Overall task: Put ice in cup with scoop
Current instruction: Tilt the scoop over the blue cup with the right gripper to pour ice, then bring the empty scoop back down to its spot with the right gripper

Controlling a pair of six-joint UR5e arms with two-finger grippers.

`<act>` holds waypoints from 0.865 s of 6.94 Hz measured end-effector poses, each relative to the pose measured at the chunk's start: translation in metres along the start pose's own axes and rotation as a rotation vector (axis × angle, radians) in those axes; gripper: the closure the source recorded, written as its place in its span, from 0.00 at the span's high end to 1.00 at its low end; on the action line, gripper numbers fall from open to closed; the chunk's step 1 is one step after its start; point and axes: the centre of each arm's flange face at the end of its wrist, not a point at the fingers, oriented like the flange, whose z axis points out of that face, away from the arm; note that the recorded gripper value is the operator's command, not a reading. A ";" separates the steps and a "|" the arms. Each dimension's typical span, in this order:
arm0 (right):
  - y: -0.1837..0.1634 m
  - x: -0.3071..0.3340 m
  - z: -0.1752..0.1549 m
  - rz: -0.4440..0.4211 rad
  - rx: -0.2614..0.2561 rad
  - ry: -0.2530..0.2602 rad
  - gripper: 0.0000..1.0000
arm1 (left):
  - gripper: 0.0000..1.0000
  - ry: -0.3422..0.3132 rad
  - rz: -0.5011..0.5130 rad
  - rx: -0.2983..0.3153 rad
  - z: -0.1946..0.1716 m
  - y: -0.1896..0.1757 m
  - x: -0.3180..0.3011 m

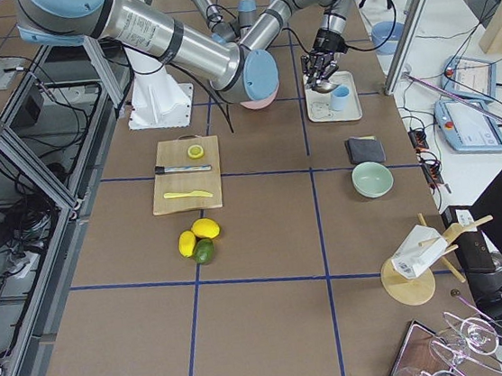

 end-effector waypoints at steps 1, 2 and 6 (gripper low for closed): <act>0.004 0.004 -0.003 0.012 0.017 -0.024 0.00 | 1.00 -0.001 0.001 -0.002 -0.001 0.002 0.000; 0.010 0.008 -0.005 0.026 0.038 -0.047 0.00 | 1.00 -0.003 0.001 -0.003 -0.002 0.003 -0.001; 0.061 0.024 -0.007 0.169 0.078 -0.176 0.00 | 1.00 -0.007 -0.001 -0.006 -0.004 0.005 -0.003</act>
